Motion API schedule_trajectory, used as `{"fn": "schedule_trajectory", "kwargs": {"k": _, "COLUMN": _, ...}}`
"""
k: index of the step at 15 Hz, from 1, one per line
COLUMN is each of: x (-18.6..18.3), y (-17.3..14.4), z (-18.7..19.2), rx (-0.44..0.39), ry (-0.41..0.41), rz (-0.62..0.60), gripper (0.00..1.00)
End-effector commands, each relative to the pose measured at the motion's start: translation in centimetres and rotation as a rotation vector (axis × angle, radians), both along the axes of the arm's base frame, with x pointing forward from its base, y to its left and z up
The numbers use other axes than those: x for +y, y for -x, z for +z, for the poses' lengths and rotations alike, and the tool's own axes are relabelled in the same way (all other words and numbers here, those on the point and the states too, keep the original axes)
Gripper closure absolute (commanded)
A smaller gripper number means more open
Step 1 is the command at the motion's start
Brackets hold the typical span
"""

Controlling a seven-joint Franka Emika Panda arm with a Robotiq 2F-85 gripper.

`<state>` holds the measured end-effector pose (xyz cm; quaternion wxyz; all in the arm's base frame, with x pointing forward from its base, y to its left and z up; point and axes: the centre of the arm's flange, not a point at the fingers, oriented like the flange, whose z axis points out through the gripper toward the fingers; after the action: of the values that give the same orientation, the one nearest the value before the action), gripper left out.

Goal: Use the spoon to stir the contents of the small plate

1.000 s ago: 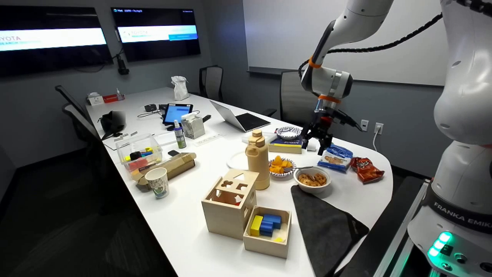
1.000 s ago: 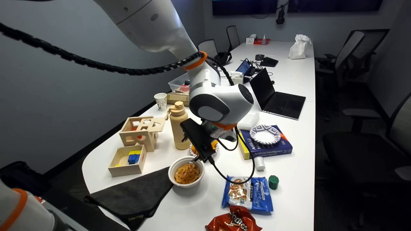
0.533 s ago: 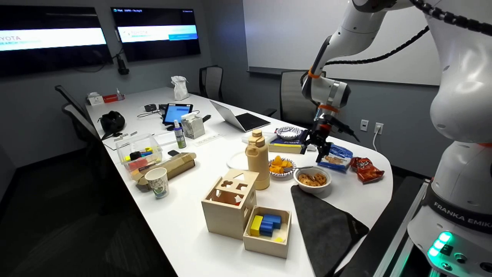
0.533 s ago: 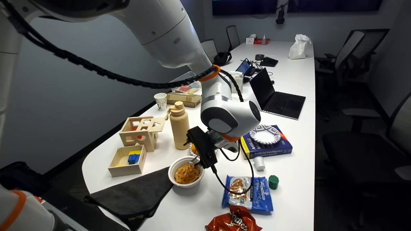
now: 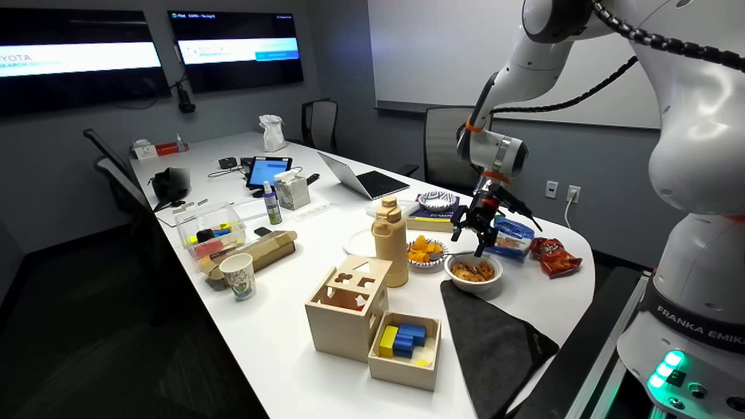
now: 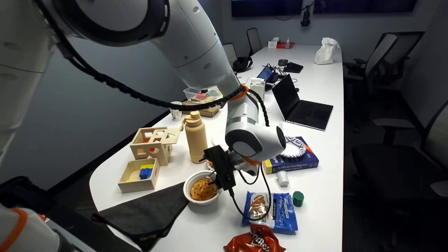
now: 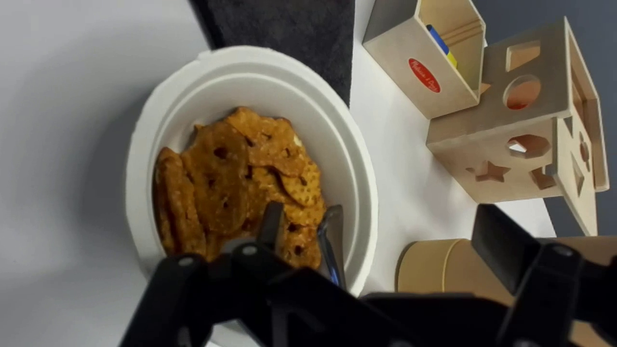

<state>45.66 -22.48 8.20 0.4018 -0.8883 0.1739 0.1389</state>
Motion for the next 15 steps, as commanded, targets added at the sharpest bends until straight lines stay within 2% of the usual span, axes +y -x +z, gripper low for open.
{"fn": "schedule_trajectory", "kwargs": {"k": 1, "x": -0.5, "y": -0.5, "z": -1.1, "rx": -0.007, "ry": -0.060, "rz": -0.024, "gripper": 0.00}}
{"fn": "schedule_trajectory", "kwargs": {"k": 8, "x": -0.5, "y": 0.4, "z": -2.5, "rx": 0.013, "ry": -0.113, "rz": -0.044, "gripper": 0.00}}
{"fn": "schedule_trajectory", "kwargs": {"k": 9, "x": -0.6, "y": 0.4, "z": -2.6, "rx": 0.012, "ry": -0.120, "rz": -0.047, "gripper": 0.25}}
{"fn": "schedule_trajectory", "kwargs": {"k": 10, "x": -0.7, "y": 0.5, "z": -2.6, "rx": 0.013, "ry": -0.125, "rz": -0.051, "gripper": 0.27}}
{"fn": "schedule_trajectory", "kwargs": {"k": 15, "x": -1.0, "y": 0.3, "z": -2.7, "rx": 0.011, "ry": -0.138, "rz": -0.062, "gripper": 0.67}}
